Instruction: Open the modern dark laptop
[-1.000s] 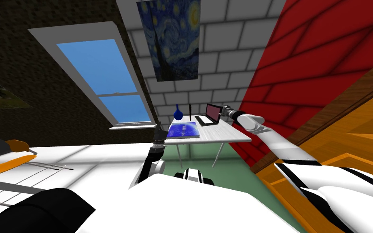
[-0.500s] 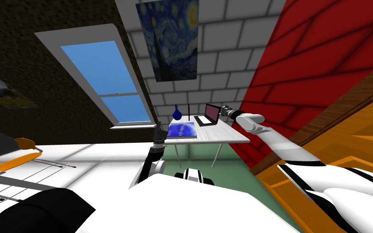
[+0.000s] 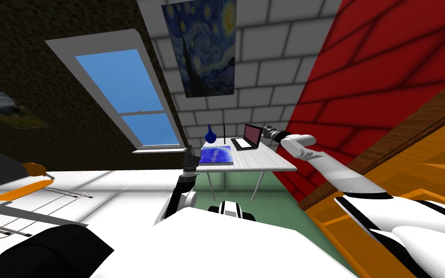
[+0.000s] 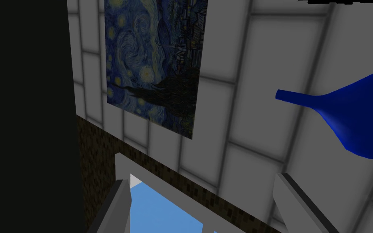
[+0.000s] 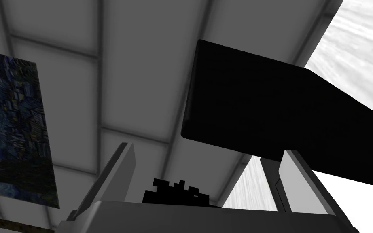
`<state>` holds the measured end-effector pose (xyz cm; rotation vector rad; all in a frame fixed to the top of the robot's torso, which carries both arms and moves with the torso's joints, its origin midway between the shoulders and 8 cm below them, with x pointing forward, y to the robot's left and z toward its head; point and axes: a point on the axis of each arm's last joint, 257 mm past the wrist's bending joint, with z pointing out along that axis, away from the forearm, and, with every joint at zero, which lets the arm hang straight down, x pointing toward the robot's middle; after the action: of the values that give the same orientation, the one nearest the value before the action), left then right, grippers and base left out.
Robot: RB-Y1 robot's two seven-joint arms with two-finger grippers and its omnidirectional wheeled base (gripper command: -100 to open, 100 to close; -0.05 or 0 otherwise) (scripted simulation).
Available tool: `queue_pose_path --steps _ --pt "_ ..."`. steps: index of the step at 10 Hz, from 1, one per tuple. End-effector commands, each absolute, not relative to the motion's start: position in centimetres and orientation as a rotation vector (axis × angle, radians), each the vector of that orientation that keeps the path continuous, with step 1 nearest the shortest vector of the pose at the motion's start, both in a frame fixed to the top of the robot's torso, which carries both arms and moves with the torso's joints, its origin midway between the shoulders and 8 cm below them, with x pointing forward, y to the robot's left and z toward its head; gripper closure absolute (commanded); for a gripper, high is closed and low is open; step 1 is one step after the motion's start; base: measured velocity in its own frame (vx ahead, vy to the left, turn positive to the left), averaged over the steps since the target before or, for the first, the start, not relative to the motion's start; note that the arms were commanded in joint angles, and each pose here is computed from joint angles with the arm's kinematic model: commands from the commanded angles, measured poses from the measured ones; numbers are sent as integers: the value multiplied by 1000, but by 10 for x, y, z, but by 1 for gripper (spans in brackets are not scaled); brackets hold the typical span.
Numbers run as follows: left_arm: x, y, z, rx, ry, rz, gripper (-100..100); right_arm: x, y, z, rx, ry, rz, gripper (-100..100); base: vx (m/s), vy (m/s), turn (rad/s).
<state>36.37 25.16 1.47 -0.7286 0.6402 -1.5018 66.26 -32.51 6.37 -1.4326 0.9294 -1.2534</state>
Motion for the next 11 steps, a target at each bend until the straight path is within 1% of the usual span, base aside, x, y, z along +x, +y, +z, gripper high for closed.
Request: queue_pose_path --steps 1,8,10,11 --pt "364 252 15 -729 640 -1502 0 660 -319 65 -1482 878 -1310 -100 10 -47 25" --pt "364 252 15 -729 640 -1502 0 651 -301 67 -1617 718 -1471 -100 8 -58 26" --pt "364 252 15 -729 640 -1502 0 655 -316 71 -1602 756 -1479 -100 19 -24 77" --pt "364 252 15 -729 640 -1502 0 652 -310 68 -1605 743 -1471 -100 22 -14 43"
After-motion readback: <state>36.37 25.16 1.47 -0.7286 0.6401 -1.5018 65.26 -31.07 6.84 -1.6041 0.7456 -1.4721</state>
